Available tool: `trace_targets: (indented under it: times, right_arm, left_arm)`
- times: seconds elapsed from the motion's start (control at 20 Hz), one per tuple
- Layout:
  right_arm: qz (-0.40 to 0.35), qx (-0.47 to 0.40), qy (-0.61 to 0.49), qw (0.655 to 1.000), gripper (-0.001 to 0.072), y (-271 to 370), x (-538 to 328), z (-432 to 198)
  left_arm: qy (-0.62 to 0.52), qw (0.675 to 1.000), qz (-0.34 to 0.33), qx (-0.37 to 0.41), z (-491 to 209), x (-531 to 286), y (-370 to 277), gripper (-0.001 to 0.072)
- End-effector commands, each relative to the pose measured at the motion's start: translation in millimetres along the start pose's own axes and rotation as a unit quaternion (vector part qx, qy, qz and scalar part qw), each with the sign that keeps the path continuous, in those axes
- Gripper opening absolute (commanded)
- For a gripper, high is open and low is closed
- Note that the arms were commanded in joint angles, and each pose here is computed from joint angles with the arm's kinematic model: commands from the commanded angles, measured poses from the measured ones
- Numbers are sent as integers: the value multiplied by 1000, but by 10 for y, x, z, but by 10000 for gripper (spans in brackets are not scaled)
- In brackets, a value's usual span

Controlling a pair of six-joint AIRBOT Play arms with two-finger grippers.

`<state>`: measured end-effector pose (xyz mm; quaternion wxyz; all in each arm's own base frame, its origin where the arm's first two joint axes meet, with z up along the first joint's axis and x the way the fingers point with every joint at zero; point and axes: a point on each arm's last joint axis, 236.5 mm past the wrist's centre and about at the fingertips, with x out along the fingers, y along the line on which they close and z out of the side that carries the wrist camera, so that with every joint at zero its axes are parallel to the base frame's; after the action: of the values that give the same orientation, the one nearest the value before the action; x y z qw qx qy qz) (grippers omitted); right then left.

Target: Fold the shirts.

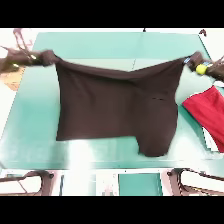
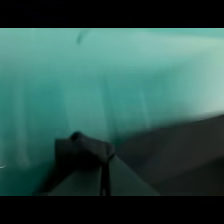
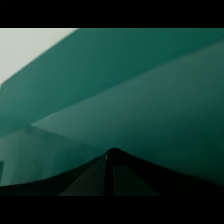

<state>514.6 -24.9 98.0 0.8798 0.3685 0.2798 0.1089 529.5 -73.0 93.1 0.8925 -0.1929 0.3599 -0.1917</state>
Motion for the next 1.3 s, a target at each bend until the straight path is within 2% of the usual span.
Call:
trace_targets:
  times: [0.0,0.25,0.5,0.9,1.25]
  right_arm:
    - [-21,64,44,997,16,-627,618,-314]
    - [-6,70,28,997,16,-670,879,16]
    - [24,42,36,998,15,-490,741,232]
    - [-23,56,209,976,15,-1135,31,-396]
    - [-36,87,272,958,15,-1334,5,-1013]
  left_arm:
    - [35,997,12,-62,-396,691,549,25]
    - [-5,998,29,-57,-110,817,708,24]
    - [12,999,3,-40,-28,757,518,25]
    - [214,976,42,5,-956,534,703,25]
    - [229,972,53,-5,-1055,522,765,24]
